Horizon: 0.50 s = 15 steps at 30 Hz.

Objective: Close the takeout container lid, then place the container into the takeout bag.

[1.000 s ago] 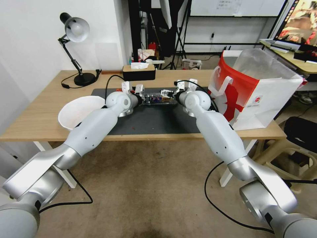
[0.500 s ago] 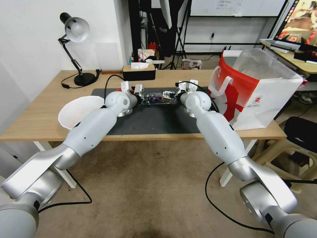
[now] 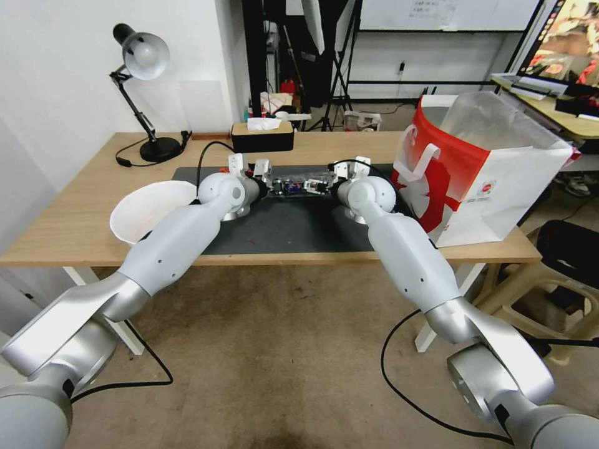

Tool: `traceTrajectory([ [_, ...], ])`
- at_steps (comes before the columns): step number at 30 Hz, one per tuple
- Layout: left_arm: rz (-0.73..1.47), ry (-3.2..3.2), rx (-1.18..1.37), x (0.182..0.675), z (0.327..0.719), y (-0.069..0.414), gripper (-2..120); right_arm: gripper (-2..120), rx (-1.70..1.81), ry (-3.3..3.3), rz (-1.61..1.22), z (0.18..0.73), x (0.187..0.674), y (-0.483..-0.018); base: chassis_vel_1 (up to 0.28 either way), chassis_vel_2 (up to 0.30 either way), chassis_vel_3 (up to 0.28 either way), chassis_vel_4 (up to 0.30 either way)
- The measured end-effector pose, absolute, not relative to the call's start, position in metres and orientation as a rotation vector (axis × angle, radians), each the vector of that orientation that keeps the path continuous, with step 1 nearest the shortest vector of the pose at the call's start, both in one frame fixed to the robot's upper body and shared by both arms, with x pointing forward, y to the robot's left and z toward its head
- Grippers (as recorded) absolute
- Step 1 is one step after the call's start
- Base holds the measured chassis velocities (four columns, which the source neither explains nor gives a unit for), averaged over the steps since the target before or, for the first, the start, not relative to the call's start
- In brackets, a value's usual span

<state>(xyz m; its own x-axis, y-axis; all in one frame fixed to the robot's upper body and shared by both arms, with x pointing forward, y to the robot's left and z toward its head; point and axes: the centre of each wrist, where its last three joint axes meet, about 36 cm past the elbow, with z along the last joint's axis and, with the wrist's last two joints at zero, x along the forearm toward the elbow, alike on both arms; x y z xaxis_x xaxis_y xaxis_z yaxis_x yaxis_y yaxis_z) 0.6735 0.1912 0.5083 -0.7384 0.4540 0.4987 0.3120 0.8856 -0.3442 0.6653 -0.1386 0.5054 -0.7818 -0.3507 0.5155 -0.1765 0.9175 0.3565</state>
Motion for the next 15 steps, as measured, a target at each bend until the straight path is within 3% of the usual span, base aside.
traceTrajectory([
  [7, 0.318, -2.461, -0.555, 0.6730, 0.5096, 0.1908, 0, 98, 0.396, -2.460, -0.414, 0.5061, 0.6661, -0.1333, 0.000, 0.000, 0.000, 0.000],
  [15, 0.318, -2.466, -0.557, 0.6721, 0.5126, 0.1940, 0, 82, 0.395, -2.452, -0.432, 0.5054, 0.6664, -0.1314, 0.000, 0.000, 0.000, 0.000],
])
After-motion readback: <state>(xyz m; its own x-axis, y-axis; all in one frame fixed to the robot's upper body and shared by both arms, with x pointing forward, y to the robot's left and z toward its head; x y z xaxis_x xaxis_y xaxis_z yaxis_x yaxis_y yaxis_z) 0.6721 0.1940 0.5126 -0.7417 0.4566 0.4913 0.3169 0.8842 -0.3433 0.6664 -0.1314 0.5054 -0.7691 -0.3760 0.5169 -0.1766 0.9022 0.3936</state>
